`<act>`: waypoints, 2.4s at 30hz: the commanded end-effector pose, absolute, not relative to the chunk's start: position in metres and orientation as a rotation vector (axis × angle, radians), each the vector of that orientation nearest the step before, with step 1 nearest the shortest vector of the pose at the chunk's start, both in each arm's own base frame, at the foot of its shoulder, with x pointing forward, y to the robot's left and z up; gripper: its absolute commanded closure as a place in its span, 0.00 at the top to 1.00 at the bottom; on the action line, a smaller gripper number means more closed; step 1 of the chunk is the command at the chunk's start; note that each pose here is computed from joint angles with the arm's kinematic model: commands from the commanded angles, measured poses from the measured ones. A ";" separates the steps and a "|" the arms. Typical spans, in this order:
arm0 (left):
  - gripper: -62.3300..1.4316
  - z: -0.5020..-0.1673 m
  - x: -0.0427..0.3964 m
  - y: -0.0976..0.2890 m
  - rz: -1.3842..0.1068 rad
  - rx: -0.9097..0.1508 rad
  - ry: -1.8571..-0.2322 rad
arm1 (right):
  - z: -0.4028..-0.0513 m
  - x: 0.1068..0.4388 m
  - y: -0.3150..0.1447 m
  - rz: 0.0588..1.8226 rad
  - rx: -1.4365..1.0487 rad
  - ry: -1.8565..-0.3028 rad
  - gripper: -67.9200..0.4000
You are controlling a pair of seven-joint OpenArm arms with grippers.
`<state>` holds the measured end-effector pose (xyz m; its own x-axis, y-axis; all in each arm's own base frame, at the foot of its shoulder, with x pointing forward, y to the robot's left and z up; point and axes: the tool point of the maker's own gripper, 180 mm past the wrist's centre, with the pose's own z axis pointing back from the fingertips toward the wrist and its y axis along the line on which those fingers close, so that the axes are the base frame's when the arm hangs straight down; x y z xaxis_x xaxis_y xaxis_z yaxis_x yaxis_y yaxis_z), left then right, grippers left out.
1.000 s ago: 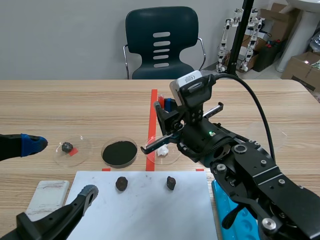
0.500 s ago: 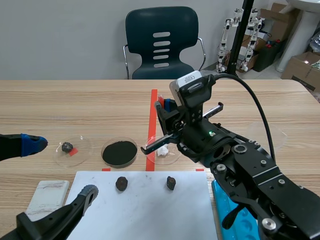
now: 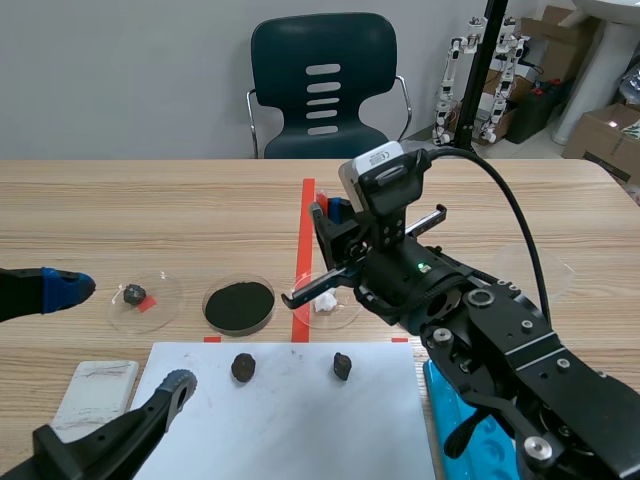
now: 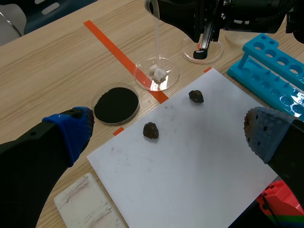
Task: Squeeze the dropper onto the mineral
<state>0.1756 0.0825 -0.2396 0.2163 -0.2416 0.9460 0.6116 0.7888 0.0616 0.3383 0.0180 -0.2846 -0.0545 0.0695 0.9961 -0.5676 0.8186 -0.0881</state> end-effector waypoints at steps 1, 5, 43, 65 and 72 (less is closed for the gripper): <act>1.00 -0.231 0.177 0.078 -0.602 -0.379 -1.250 | -0.274 0.344 0.018 0.544 0.414 -1.583 0.02; 1.00 -0.231 0.177 0.078 -0.602 -0.379 -1.250 | -0.274 0.344 0.018 0.544 0.414 -1.583 0.02; 1.00 -0.231 0.177 0.078 -0.602 -0.379 -1.250 | -0.274 0.344 0.018 0.544 0.414 -1.583 0.02; 1.00 -0.231 0.177 0.078 -0.602 -0.379 -1.250 | -0.249 0.327 0.004 0.538 0.451 -1.631 0.02; 1.00 -0.231 0.177 0.078 -0.602 -0.379 -1.250 | -0.218 0.295 -0.018 0.558 0.438 -1.684 0.02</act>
